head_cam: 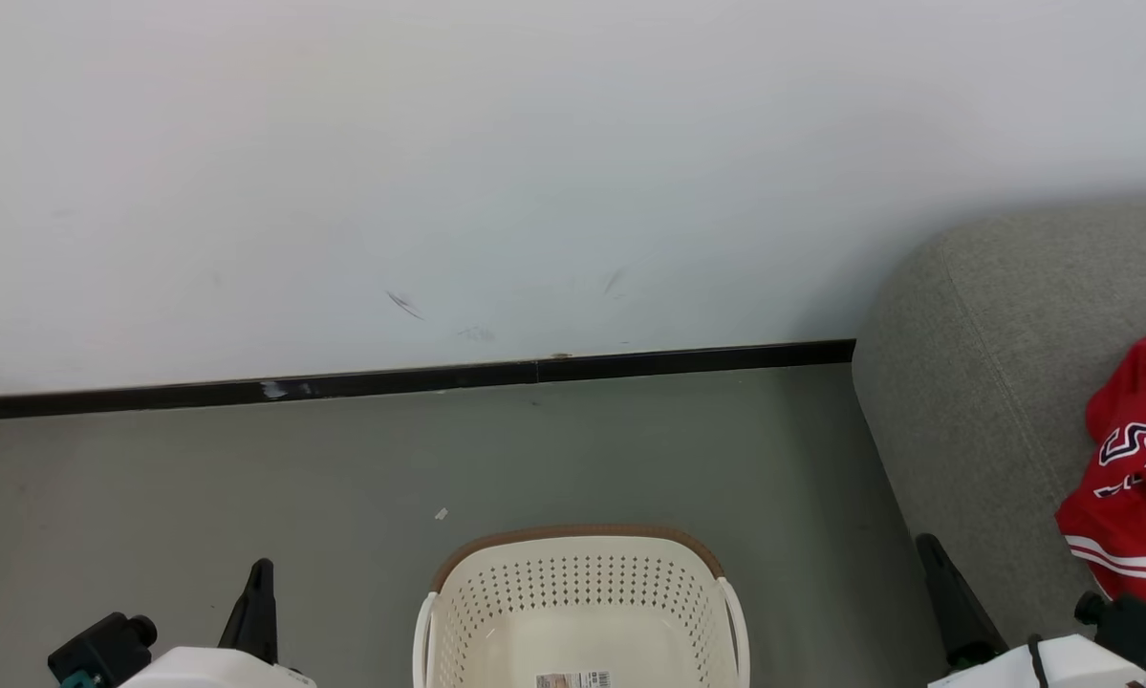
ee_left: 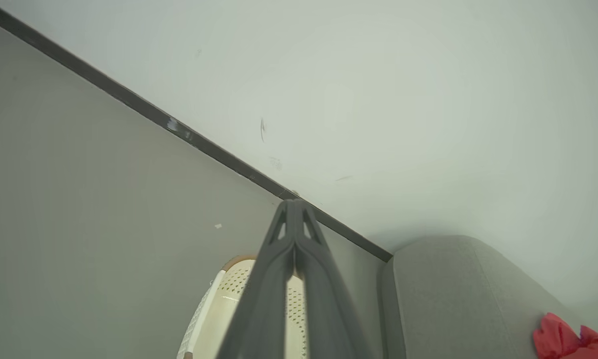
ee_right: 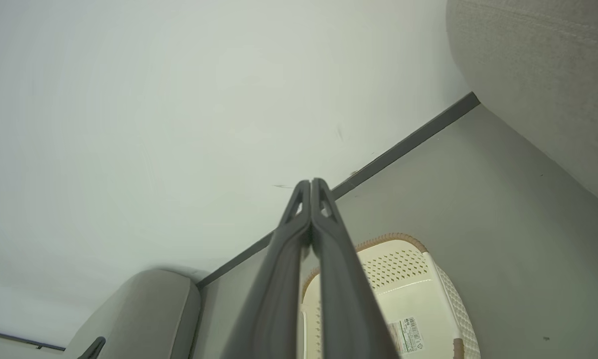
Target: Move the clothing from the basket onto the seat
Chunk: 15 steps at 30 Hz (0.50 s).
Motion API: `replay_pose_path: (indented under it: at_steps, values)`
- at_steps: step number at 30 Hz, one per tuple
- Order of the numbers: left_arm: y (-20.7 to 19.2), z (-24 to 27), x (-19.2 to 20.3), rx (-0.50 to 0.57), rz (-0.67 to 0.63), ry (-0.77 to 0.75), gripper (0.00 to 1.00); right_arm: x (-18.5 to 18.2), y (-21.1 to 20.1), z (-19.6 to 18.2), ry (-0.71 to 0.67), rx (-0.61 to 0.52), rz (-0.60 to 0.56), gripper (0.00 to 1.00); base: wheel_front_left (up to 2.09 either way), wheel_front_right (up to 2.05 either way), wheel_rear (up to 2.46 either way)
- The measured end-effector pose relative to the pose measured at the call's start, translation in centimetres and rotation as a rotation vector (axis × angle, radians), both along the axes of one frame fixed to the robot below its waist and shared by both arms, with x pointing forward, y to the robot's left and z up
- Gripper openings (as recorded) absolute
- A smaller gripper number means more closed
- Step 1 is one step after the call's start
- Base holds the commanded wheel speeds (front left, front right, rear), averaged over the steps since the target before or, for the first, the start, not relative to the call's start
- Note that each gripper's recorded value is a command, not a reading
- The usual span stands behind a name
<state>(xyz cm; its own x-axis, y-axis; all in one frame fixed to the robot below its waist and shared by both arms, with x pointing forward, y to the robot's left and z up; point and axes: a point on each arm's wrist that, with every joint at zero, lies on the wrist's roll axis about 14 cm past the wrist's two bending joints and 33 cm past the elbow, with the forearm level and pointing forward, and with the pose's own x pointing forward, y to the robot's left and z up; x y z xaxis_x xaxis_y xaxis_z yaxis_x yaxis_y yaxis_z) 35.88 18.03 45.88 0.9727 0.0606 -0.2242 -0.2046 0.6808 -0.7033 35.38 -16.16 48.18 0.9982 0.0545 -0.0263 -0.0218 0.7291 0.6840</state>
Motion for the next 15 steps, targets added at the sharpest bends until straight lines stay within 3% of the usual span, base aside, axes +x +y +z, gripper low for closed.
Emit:
replay_pose_path:
  at_steps: [15]
  values:
    - [0.1,0.0,0.0,-0.211,0.009,-0.006,0.0,0.4,-1.2,-0.1,0.033,0.225,-0.039,0.0,0.0,0.0,0.0]
